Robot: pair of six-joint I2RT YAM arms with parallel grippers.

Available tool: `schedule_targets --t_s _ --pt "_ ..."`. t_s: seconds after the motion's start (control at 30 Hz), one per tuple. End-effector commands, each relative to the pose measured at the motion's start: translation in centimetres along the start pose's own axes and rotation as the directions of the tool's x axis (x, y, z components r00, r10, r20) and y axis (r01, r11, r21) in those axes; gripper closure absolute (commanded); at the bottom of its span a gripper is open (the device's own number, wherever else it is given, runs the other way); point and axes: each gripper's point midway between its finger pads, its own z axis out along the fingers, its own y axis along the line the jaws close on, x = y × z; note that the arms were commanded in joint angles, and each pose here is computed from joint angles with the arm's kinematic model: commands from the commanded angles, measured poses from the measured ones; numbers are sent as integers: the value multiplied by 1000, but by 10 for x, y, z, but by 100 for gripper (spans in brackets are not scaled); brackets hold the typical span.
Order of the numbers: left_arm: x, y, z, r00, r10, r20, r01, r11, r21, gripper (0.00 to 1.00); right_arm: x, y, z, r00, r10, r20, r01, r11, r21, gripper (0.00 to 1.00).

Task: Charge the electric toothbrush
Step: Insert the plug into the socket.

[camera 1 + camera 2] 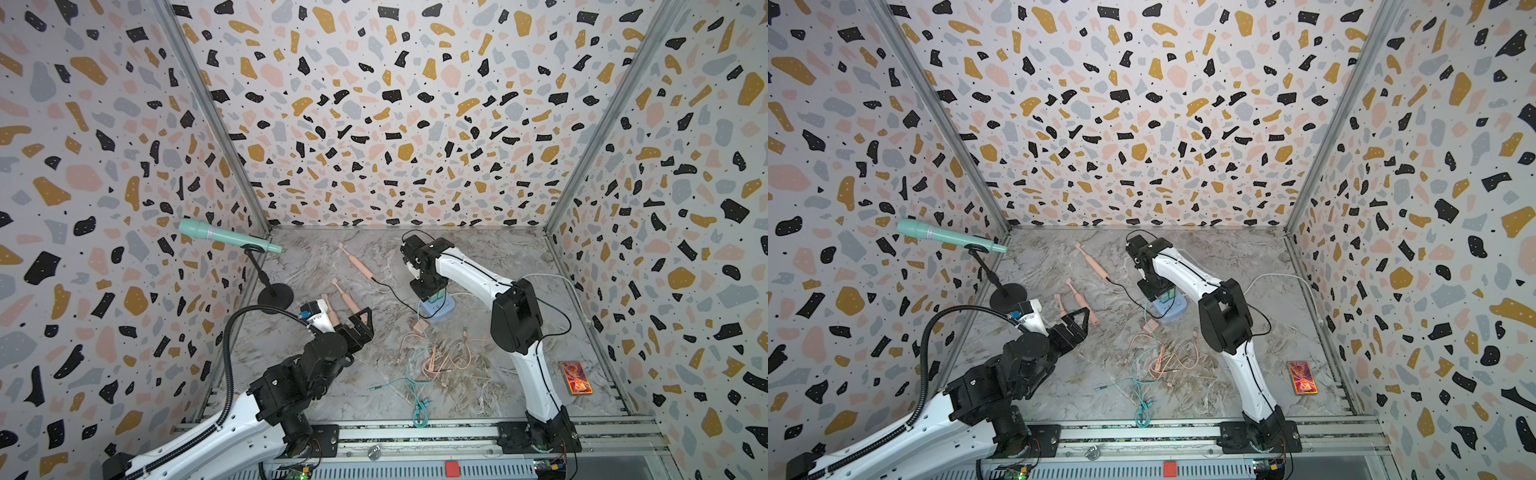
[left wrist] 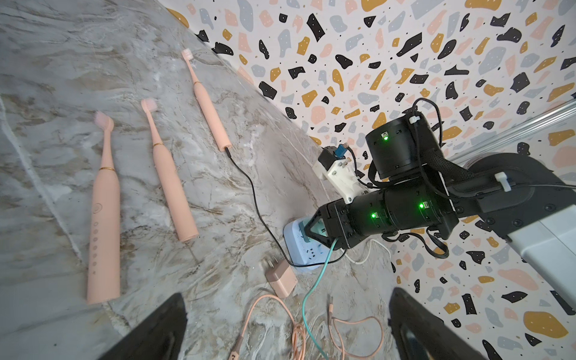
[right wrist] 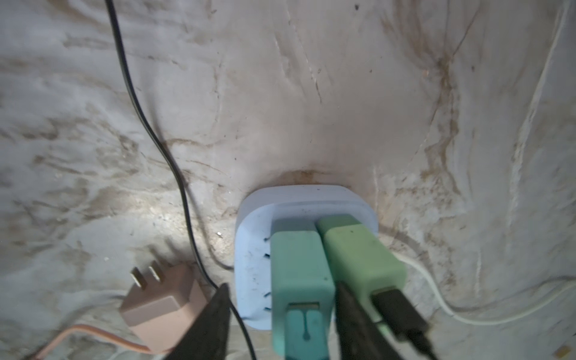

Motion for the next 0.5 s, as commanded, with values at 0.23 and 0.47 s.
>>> schedule_targets --t_s 0.23,0.47 --pt "-12 -21 -2 999 -24 21 23 998 53 1 -23 -5 -91 976 34 213 -30 999 -21 23" --pt "-17 -19 -4 999 -1 37 -1 999 38 0 -26 4 -141 942 62 331 -45 997 -60 27"
